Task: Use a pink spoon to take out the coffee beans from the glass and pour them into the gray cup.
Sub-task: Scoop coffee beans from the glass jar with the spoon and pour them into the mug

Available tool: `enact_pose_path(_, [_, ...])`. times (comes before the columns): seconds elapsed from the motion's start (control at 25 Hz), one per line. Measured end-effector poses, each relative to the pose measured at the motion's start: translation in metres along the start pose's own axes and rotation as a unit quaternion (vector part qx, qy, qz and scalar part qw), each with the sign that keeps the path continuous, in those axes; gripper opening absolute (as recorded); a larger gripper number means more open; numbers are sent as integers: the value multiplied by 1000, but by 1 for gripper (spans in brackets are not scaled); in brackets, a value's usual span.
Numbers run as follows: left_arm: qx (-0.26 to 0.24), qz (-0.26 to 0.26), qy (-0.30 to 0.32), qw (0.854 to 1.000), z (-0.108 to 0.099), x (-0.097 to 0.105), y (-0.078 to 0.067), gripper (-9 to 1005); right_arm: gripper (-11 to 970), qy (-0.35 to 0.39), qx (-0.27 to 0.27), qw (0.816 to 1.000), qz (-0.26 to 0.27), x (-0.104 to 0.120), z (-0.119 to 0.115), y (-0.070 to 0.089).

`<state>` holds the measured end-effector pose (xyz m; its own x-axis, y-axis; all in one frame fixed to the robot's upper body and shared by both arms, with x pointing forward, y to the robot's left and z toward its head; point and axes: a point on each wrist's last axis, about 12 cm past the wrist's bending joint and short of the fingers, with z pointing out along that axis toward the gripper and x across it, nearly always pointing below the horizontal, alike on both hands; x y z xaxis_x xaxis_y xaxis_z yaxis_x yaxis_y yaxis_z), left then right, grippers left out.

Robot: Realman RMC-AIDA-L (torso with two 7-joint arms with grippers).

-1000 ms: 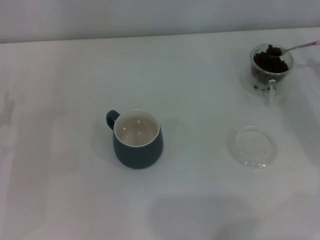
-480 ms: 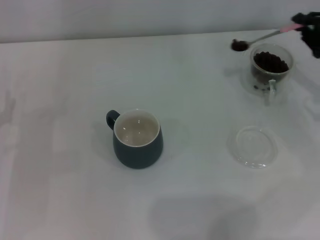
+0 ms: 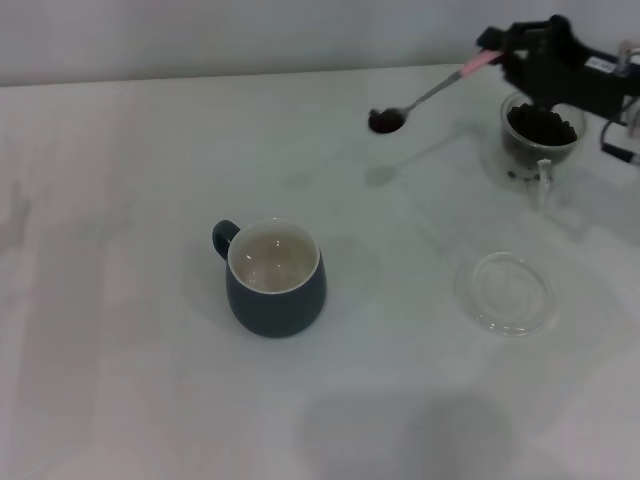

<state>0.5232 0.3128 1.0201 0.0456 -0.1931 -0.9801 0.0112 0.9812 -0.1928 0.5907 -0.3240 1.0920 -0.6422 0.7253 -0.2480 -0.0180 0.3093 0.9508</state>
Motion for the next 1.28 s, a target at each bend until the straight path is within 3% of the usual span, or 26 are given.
enact_pose_path(0.64, [7, 2, 2, 1000, 3, 0, -3, 819, 178, 130, -8, 990, -48, 54, 47, 15])
enact_pose_path(0.92, [7, 2, 3, 1000, 3, 0, -3, 820, 179, 147, -41, 984, -90, 68, 58, 25])
enact_pose_path(1.28, [6, 2, 8, 1000, 4, 1, -3, 821, 180, 159, -45, 973, -164, 76, 64, 25])
